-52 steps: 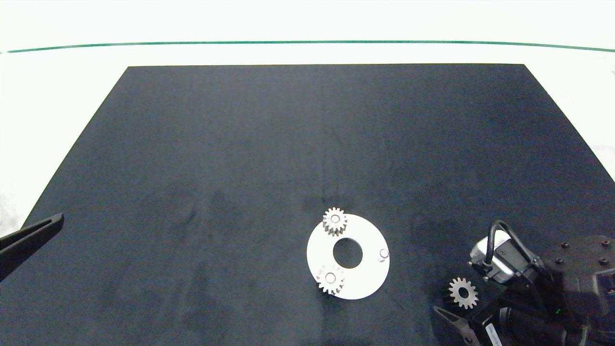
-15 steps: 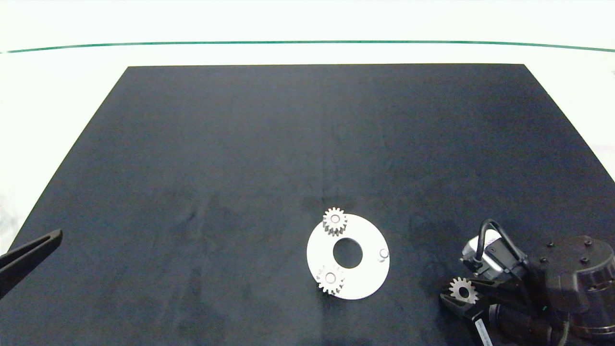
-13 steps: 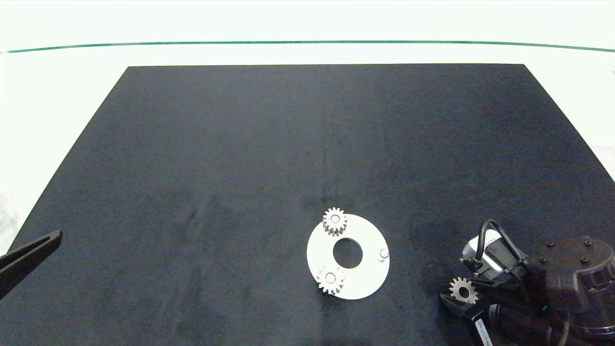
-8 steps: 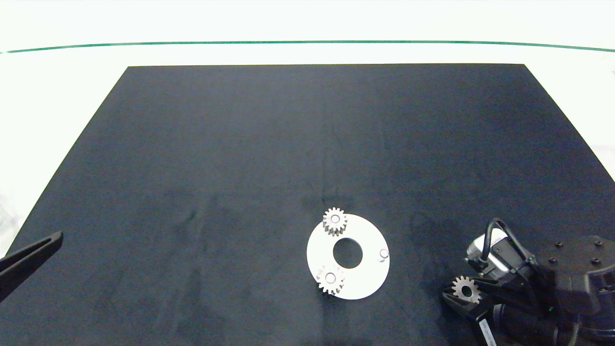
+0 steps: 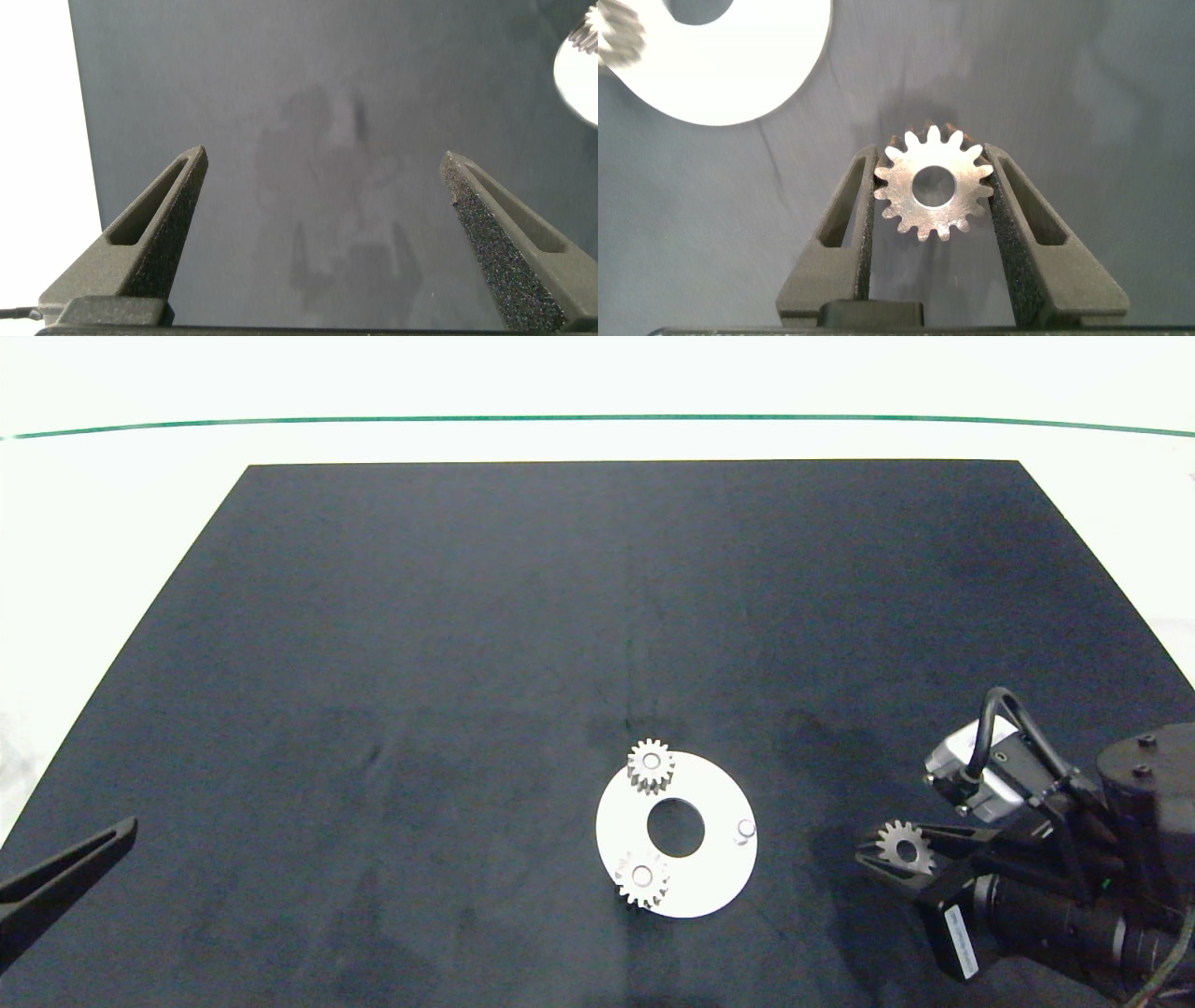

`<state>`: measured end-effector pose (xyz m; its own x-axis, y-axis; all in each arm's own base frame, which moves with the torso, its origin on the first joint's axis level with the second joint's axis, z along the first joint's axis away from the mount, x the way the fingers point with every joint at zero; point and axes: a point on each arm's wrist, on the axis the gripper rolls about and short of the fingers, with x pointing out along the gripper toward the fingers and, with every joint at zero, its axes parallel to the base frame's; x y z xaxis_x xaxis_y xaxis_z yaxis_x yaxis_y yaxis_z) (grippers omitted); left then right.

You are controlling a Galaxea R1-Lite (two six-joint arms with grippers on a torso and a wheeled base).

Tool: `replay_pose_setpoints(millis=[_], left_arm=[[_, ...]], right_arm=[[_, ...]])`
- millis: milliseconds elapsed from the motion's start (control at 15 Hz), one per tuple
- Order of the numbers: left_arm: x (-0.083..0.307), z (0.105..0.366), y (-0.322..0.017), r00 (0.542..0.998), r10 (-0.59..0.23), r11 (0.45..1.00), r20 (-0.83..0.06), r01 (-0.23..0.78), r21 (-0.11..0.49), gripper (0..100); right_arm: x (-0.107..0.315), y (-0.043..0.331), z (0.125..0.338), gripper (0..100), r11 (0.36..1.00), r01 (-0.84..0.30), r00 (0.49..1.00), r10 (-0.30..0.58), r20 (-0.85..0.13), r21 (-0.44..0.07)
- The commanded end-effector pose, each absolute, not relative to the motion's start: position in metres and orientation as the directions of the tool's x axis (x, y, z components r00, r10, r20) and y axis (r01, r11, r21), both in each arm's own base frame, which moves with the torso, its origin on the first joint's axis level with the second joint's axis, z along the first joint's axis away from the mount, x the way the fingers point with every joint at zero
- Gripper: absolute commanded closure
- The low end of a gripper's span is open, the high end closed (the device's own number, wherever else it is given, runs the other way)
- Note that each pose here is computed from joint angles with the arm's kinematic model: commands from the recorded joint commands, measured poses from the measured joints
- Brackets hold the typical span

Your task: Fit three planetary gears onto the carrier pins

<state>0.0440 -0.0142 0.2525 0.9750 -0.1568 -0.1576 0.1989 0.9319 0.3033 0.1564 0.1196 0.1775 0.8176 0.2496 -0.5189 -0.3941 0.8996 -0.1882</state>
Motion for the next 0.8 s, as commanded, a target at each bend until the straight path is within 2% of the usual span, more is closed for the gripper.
replay_pose_setpoints(millis=[67,467,800], left_arm=[[0.042,0.252,-0.013,0.976,-0.156,0.931,-0.154,0.198,0.306,0],[0.042,0.252,-0.013,0.976,-0.157,0.931,-0.149,0.196,0.306,0],[0.041,0.254,-0.013,0.977,-0.157,0.932,-0.142,0.194,0.306,0]], right_arm=[[0.167,0.140,0.192,78,0.886,-0.427,0.810,0.284,-0.514,-0.183],[0.179,0.168,0.180,78,0.855,-0.479,0.769,0.301,-0.564,-0.197],[0.194,0.188,0.175,78,0.850,-0.489,0.758,0.305,-0.576,-0.194]])
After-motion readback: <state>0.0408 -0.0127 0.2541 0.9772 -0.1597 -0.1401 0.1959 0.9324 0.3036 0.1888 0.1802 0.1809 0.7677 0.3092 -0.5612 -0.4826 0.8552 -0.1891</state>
